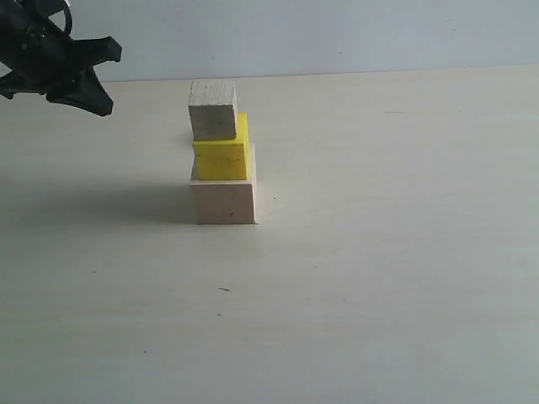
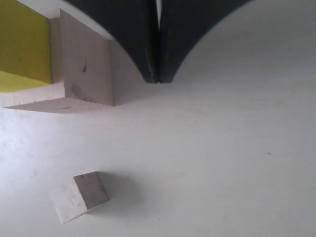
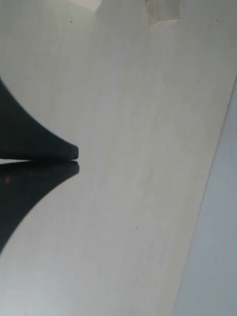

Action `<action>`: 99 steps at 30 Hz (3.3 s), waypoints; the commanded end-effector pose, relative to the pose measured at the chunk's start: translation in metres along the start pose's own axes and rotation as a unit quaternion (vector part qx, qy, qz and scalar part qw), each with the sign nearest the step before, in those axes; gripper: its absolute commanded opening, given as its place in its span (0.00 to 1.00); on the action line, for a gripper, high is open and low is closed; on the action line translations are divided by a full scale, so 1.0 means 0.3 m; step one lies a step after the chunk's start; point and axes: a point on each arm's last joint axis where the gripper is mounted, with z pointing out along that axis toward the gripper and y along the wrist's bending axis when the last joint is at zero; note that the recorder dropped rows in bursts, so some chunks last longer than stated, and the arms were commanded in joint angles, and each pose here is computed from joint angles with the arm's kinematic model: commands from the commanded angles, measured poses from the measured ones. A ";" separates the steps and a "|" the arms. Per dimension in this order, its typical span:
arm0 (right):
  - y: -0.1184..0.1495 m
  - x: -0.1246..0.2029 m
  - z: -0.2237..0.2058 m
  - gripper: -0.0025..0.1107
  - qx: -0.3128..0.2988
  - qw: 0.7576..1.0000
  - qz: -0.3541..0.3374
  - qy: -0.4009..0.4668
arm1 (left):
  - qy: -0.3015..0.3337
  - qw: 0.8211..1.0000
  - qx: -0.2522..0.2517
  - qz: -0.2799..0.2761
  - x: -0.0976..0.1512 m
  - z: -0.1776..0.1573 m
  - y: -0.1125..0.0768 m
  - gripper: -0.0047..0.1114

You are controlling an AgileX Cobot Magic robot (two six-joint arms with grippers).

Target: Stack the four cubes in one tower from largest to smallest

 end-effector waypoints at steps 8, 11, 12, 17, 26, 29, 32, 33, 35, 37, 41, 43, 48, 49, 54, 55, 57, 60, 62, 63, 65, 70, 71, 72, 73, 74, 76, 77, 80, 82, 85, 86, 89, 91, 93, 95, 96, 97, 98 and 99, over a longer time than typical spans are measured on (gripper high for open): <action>-0.125 0.065 0.576 0.02 -0.122 0.981 0.074 0.132 | -0.017 1.000 0.007 0.022 -0.007 -0.059 -0.026 0.04; -0.119 0.065 0.687 0.02 -0.214 0.960 0.113 0.138 | -0.027 0.999 0.006 0.037 -0.012 -0.064 -0.028 0.04; -0.105 0.055 0.746 0.02 -0.267 0.945 0.137 0.129 | -0.035 0.998 0.009 0.043 -0.015 -0.073 -0.033 0.04; -0.006 -0.032 0.888 0.02 -0.371 0.907 0.171 0.104 | -0.072 0.995 0.021 0.062 -0.021 -0.147 -0.070 0.04; 0.126 -0.126 1.043 0.02 -0.416 0.888 0.176 0.084 | -0.098 0.993 0.012 0.071 -0.027 -0.188 -0.080 0.04; 0.178 -0.119 1.073 0.02 -0.422 0.886 0.170 0.090 | -0.097 0.992 0.006 0.075 -0.027 -0.187 -0.077 0.04; 0.205 -0.103 1.093 0.02 -0.420 0.887 0.163 0.098 | -0.095 0.992 0.004 0.077 -0.026 -0.187 -0.076 0.04; 0.204 -0.100 1.099 0.02 -0.419 0.887 0.166 0.098 | -0.095 0.992 0.004 0.077 -0.026 -0.187 -0.076 0.04; 0.210 -0.085 1.121 0.02 -0.418 0.887 0.170 0.103 | -0.093 0.993 0.004 0.077 -0.024 -0.187 -0.076 0.04; 0.214 -0.074 1.136 0.02 -0.416 0.886 0.175 0.109 | -0.092 0.993 0.004 0.077 -0.024 -0.187 -0.076 0.04; 0.217 -0.062 1.150 0.02 -0.416 0.885 0.176 0.113 | -0.091 0.993 0.004 0.079 -0.023 -0.187 -0.076 0.04; 0.232 -0.061 1.149 0.02 -0.418 0.885 0.174 0.114 | -0.091 0.992 0.003 0.087 -0.023 -0.187 -0.076 0.04; 0.272 -0.065 1.142 0.02 -0.414 0.889 0.163 0.106 | -0.091 0.992 0.003 0.087 -0.023 -0.187 -0.076 0.04; 0.274 -0.066 1.143 0.02 -0.411 0.891 0.161 0.104 | -0.091 0.992 0.003 0.087 -0.023 -0.187 -0.076 0.04; 0.297 -0.065 1.142 0.02 -0.401 0.899 0.147 0.100 | -0.090 0.992 0.003 0.087 -0.023 -0.187 -0.076 0.04; 0.295 -0.065 1.143 0.02 -0.400 0.899 0.146 0.100 | -0.090 0.992 0.003 0.087 -0.023 -0.187 -0.076 0.04; 0.303 -0.065 1.140 0.02 -0.401 0.899 0.145 0.100 | -0.090 0.992 0.003 0.088 -0.023 -0.187 -0.076 0.04; 0.315 -0.062 1.139 0.02 -0.396 0.903 0.135 0.101 | -0.090 0.992 0.003 0.088 -0.023 -0.187 -0.076 0.04; 0.320 -0.061 1.140 0.02 -0.392 0.906 0.129 0.099 | -0.090 0.992 0.003 0.088 -0.023 -0.187 -0.076 0.04; 0.323 -0.060 1.139 0.02 -0.391 0.906 0.127 0.100 | -0.090 0.992 0.003 0.088 -0.023 -0.187 -0.076 0.04; 0.326 -0.059 1.139 0.02 -0.389 0.908 0.124 0.100 | -0.089 0.992 0.003 0.088 -0.022 -0.187 -0.076 0.04; 0.347 -0.058 1.132 0.02 -0.391 0.907 0.121 0.102 | -0.089 0.992 0.003 0.088 -0.022 -0.187 -0.076 0.04; 0.357 -0.058 1.129 0.02 -0.393 0.906 0.119 0.103 | -0.089 0.992 0.003 0.088 -0.022 -0.187 -0.076 0.04; 0.356 -0.058 1.129 0.02 -0.392 0.907 0.118 0.103 | -0.089 0.992 0.003 0.088 -0.022 -0.187 -0.076 0.04; 0.366 -0.057 1.126 0.02 -0.394 0.906 0.115 0.104 | -0.089 0.992 0.003 0.088 -0.022 -0.187 -0.076 0.04; 0.366 -0.057 1.126 0.02 -0.394 0.906 0.115 0.104 | -0.089 0.992 0.003 0.088 -0.022 -0.187 -0.076 0.04; 0.367 -0.055 1.125 0.02 -0.395 0.905 0.114 0.107 | -0.089 0.992 0.003 0.089 -0.022 -0.187 -0.076 0.04; 0.367 -0.055 1.124 0.02 -0.396 0.905 0.115 0.107 | -0.089 0.992 0.004 0.089 -0.022 -0.186 -0.076 0.04; 0.368 -0.053 1.123 0.02 -0.397 0.904 0.113 0.111 | -0.089 0.992 0.004 0.089 -0.022 -0.186 -0.076 0.04; 0.371 -0.053 1.120 0.02 -0.404 0.900 0.117 0.114 | -0.089 0.992 0.004 0.089 -0.022 -0.186 -0.076 0.04; 0.375 -0.054 1.116 0.02 -0.412 0.896 0.119 0.115 | -0.089 0.992 0.004 0.089 -0.022 -0.186 -0.076 0.04; 0.377 -0.055 1.114 0.02 -0.416 0.894 0.120 0.113 | -0.089 0.992 0.004 0.089 -0.022 -0.186 -0.076 0.04; 0.380 -0.057 1.110 0.02 -0.424 0.890 0.123 0.112 | -0.089 0.992 0.004 0.089 -0.022 -0.186 -0.076 0.04; 0.381 -0.059 1.108 0.02 -0.427 0.889 0.125 0.111 | -0.088 0.992 0.004 0.089 -0.021 -0.186 -0.076 0.04; 0.383 -0.060 1.106 0.02 -0.431 0.886 0.129 0.111 | -0.087 0.992 0.004 0.089 -0.020 -0.186 -0.076 0.04; 0.385 -0.062 1.104 0.02 -0.436 0.884 0.132 0.111 | -0.087 0.992 0.004 0.089 -0.020 -0.186 -0.076 0.04; 0.386 -0.062 1.103 0.02 -0.438 0.883 0.130 0.110 | -0.087 0.992 0.004 0.089 -0.020 -0.186 -0.076 0.04; 0.387 -0.061 1.101 0.02 -0.442 0.881 0.126 0.110 | -0.087 0.992 0.004 0.089 -0.020 -0.186 -0.076 0.04; 0.388 -0.060 1.099 0.02 -0.444 0.880 0.123 0.111 | -0.087 0.992 0.004 0.089 -0.020 -0.186 -0.076 0.04; 0.389 -0.060 1.099 0.02 -0.445 0.880 0.124 0.112 | -0.087 0.992 0.004 0.089 -0.020 -0.186 -0.076 0.04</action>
